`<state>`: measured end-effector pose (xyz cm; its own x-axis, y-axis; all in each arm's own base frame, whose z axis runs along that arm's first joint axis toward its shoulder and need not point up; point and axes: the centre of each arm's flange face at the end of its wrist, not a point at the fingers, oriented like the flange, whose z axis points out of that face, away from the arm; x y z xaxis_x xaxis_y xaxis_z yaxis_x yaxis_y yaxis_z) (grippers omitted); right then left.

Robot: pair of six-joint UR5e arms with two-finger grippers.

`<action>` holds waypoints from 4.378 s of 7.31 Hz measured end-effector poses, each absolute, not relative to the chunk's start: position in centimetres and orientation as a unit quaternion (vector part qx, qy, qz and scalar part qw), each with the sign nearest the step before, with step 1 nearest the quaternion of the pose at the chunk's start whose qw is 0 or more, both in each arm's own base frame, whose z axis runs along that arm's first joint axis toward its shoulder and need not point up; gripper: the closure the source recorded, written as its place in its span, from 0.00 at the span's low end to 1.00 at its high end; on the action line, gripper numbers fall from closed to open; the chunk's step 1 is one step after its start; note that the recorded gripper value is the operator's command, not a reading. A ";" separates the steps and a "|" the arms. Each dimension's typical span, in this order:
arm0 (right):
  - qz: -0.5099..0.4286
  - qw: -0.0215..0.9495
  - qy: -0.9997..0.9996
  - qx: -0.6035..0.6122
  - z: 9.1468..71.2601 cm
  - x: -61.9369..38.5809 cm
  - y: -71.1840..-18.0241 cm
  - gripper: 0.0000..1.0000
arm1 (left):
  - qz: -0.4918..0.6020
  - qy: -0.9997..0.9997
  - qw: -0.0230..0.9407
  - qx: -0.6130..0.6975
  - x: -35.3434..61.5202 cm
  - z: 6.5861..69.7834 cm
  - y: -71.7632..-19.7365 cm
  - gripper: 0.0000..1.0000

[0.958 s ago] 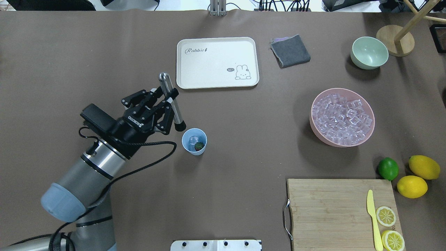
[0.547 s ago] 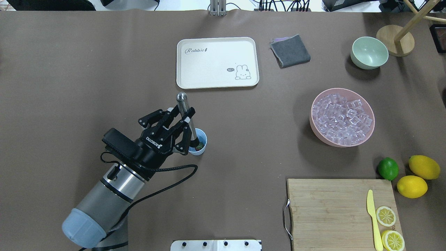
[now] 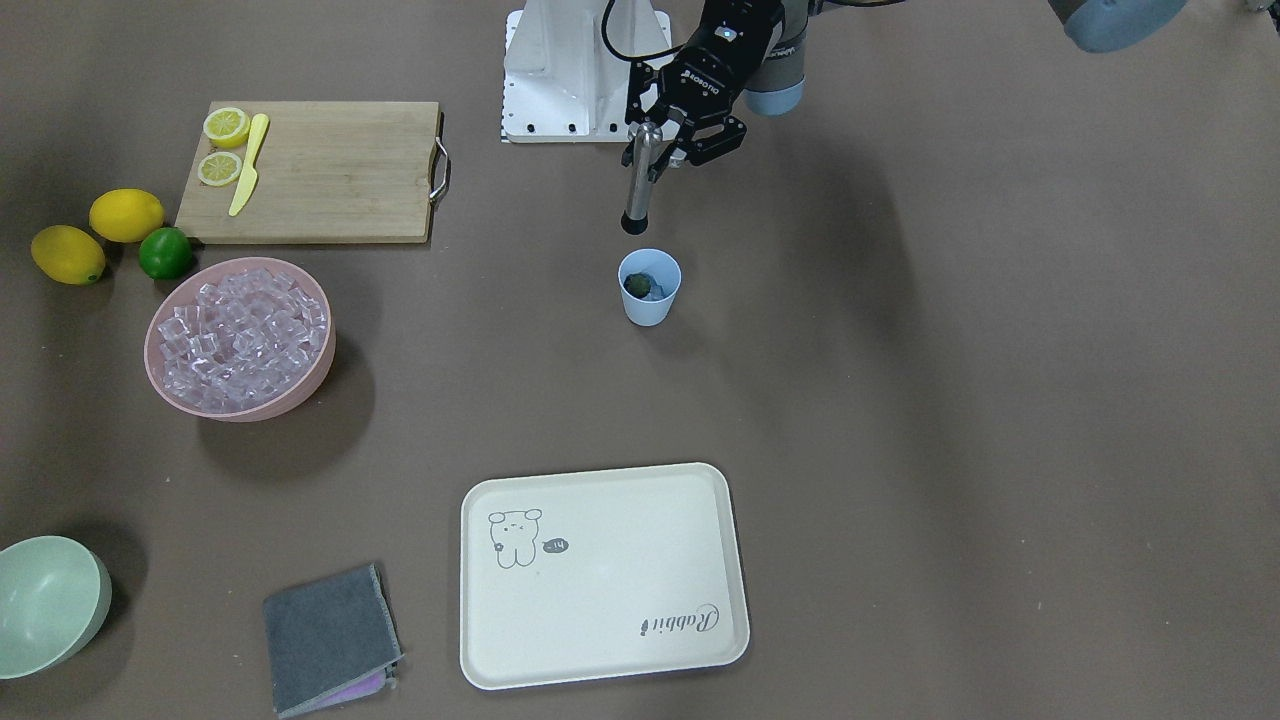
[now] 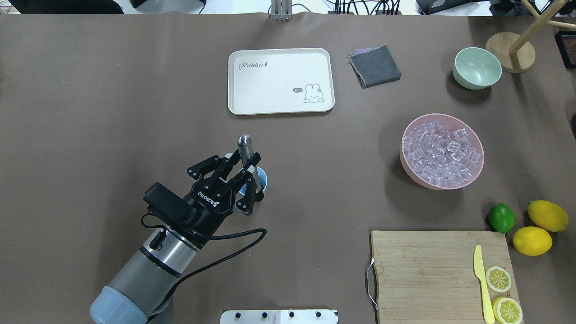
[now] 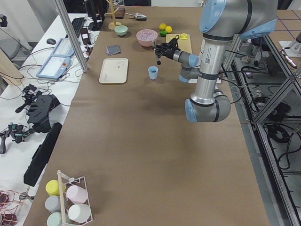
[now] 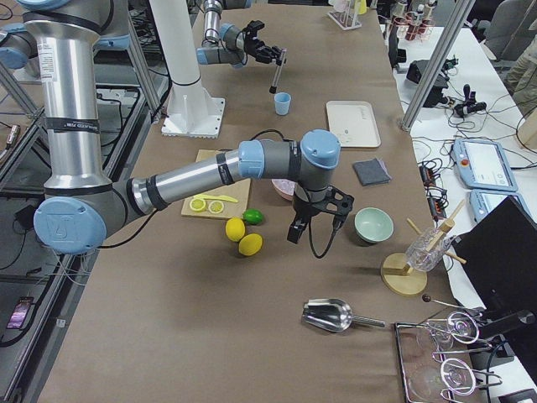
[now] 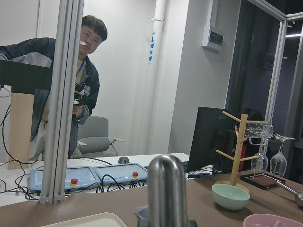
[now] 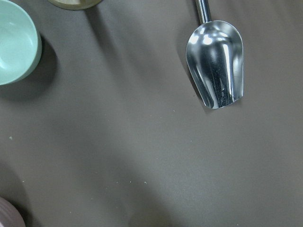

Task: Mash ice and strawberries in cup
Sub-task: 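Lower the pestle into the blue cup and press down, then press and twist the metal pestle in the blue cup with the left gripper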

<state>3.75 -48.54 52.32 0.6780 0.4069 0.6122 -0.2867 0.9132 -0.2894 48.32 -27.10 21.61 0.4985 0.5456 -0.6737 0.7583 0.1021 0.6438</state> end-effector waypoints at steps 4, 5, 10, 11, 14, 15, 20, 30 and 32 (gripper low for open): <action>0.191 0.911 -0.356 -0.087 52.3 3.7 -48.5 0.00 | -0.108 0.472 0.555 0.676 47.2 21.3 -29.7 1.00; 0.191 0.910 -0.356 -0.087 52.4 3.7 -48.5 0.00 | -0.109 0.468 0.557 0.677 47.6 21.5 -30.2 1.00; 0.192 0.911 -0.354 -0.090 52.7 3.7 -48.3 0.00 | -0.108 0.454 0.570 0.676 51.6 23.5 -31.3 1.00; 0.192 0.911 -0.354 -0.090 52.8 3.7 -48.3 0.00 | -0.107 0.455 0.570 0.676 51.8 23.6 -31.2 1.00; 0.192 0.911 -0.354 -0.090 52.8 3.7 -48.3 0.00 | -0.101 0.453 0.574 0.674 52.3 24.4 -31.0 1.00; 0.192 0.911 -0.355 -0.089 52.7 3.7 -48.3 0.00 | -0.099 0.452 0.576 0.674 52.6 24.8 -31.0 1.00; 0.189 0.911 -0.357 -0.084 52.1 3.7 -48.6 0.00 | -0.097 0.455 0.575 0.673 53.7 27.0 -30.8 1.00; 0.188 0.909 -0.362 -0.085 51.9 3.6 -48.8 0.00 | -0.081 0.451 0.567 0.684 49.2 22.5 -33.4 1.00; 0.188 0.909 -0.362 -0.085 52.0 3.5 -48.7 0.00 | -0.080 0.453 0.579 0.673 50.7 24.3 -33.6 1.00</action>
<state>3.54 -48.74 51.99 0.6667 0.4042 0.6262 -0.2805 0.9145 -0.2916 50.73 -33.63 24.26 0.5771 0.5162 -0.6328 0.7026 0.0811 0.7069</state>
